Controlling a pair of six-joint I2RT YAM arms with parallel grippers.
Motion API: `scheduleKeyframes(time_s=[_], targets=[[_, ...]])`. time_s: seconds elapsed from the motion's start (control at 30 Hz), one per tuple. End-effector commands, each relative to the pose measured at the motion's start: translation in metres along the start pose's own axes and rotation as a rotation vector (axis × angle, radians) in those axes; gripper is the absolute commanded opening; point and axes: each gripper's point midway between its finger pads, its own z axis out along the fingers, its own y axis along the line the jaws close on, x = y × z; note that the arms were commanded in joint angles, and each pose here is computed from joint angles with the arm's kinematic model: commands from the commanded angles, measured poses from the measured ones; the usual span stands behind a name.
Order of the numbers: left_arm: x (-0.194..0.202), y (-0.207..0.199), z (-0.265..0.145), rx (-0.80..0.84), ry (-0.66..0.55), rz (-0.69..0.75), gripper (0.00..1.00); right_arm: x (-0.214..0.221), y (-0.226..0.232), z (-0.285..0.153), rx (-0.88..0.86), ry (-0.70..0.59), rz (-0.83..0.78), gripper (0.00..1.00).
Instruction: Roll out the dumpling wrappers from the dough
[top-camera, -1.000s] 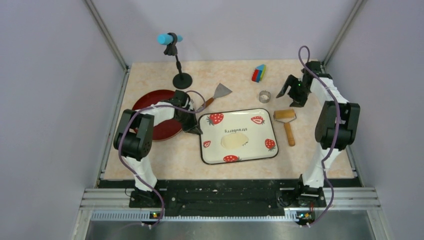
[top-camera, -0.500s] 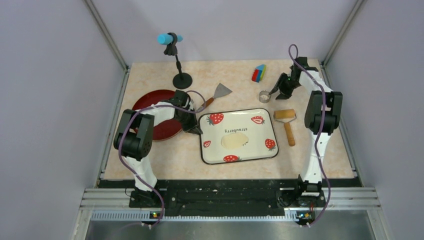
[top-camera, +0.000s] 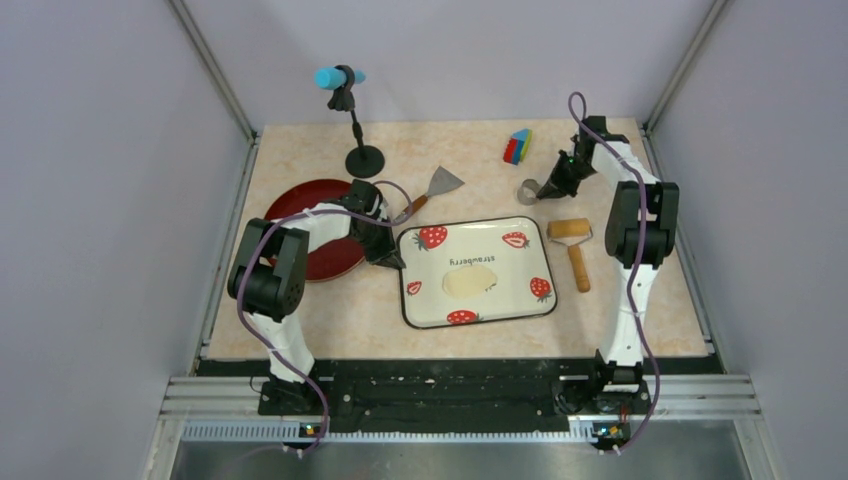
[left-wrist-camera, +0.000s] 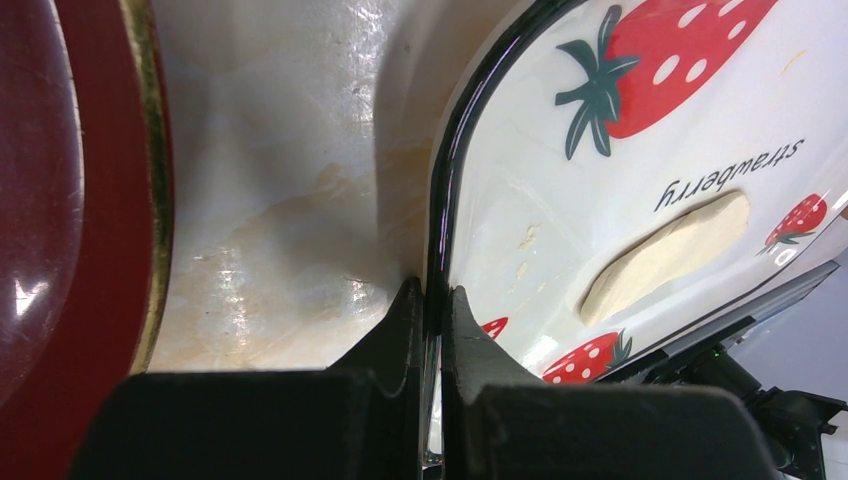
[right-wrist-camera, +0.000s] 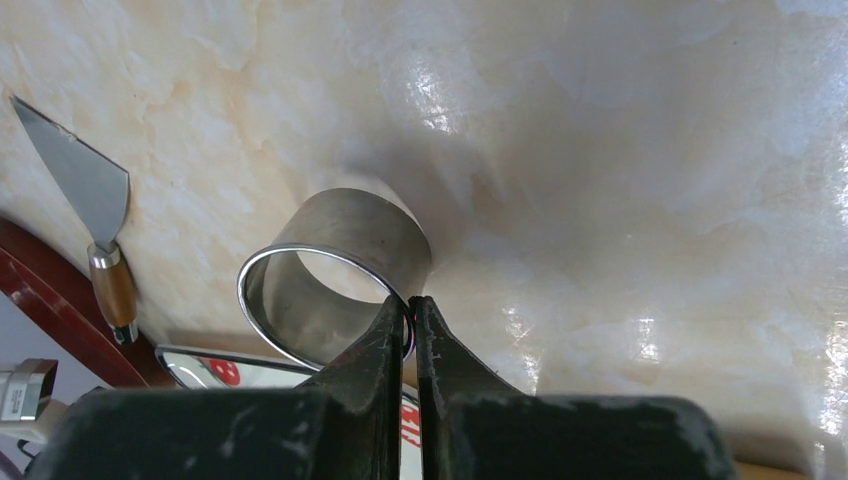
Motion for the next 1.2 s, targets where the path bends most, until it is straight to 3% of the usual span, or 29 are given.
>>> scheduleKeyframes(time_s=[0.0,0.57,0.83,1.17], targets=[[0.008,0.020,0.019,-0.105,0.015,-0.003,0.00,-0.005,0.007,0.001,-0.004,-0.005,-0.028,0.00],[0.009,0.017,0.021,-0.088,0.017,-0.013,0.00,-0.018,0.041,-0.071,-0.020,-0.093,-0.156,0.00],[0.008,0.012,0.020,-0.064,0.012,-0.021,0.00,0.029,0.071,-0.092,-0.019,-0.030,-0.316,0.00],[0.012,0.011,0.021,-0.048,0.014,-0.029,0.00,0.130,0.081,-0.087,0.055,0.102,-0.619,0.00]])
